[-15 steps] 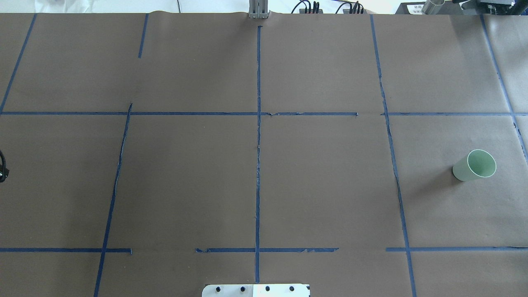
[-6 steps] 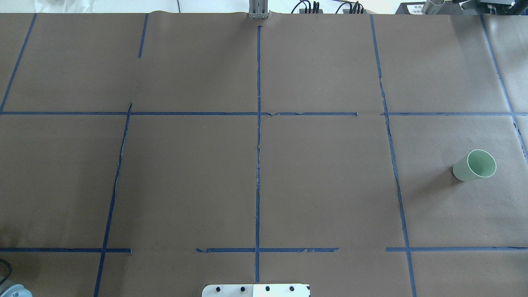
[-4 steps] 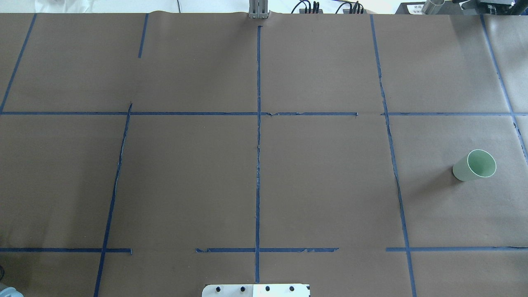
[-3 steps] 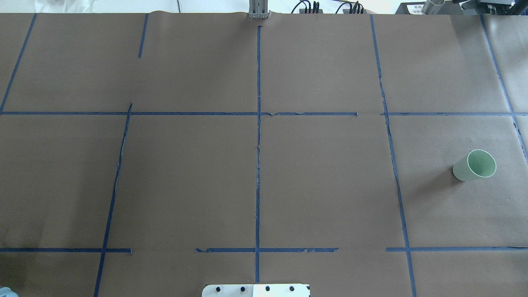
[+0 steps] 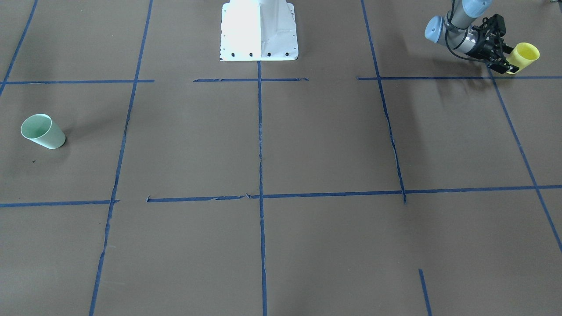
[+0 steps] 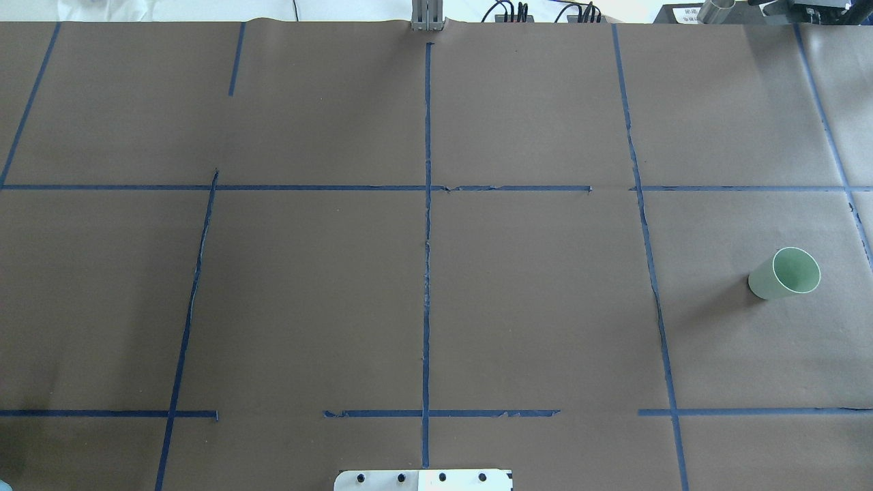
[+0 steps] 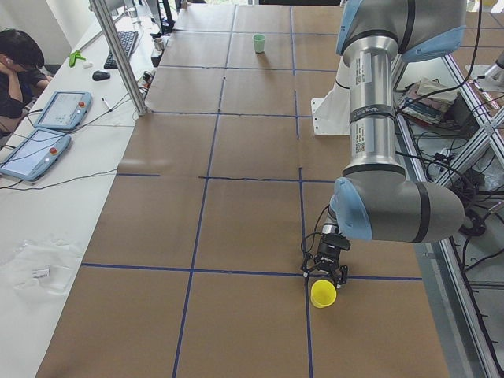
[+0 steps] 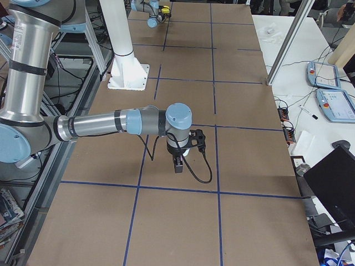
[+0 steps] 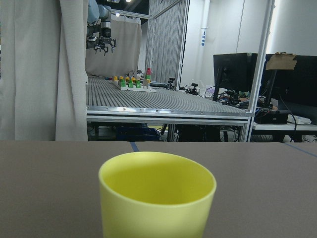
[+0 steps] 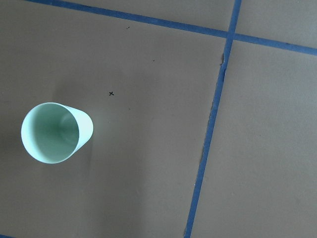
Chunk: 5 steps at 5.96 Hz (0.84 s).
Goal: Transfer and stack yellow cup on green cup
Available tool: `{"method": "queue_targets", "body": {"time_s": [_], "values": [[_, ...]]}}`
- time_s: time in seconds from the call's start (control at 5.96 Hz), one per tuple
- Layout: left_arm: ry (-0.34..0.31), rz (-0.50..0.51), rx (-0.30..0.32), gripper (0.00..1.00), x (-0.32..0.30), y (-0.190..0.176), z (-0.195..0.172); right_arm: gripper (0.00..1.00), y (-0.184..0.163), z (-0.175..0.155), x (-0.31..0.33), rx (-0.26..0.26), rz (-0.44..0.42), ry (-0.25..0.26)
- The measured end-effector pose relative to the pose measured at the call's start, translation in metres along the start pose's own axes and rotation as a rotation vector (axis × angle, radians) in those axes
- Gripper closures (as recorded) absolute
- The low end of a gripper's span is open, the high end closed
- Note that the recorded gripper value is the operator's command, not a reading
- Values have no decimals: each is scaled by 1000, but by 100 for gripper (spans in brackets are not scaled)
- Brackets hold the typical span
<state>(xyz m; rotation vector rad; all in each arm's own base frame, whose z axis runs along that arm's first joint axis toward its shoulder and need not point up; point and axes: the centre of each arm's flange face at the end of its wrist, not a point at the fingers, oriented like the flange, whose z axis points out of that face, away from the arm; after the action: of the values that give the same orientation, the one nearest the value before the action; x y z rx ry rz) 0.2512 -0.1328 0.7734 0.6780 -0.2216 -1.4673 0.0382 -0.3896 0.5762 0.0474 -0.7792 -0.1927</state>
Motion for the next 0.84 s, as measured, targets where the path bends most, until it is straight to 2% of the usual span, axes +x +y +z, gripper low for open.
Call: {"method": "queue_targets", "body": {"time_s": [0.34,0.5,0.67,0.84], "values": [[3,5,13,2,-6,6,22,0,0,0,0,1,-1,0],[7,8,23,19,-8,7,31,0,-1,-1,0,1,-1,0],[13,9,32,47,-11,8,41,0,-1,-1,-1,2,-2,0],[19,12,37,47,-12,9,49,0,-1,-1,-1,2,-2,0]]}}
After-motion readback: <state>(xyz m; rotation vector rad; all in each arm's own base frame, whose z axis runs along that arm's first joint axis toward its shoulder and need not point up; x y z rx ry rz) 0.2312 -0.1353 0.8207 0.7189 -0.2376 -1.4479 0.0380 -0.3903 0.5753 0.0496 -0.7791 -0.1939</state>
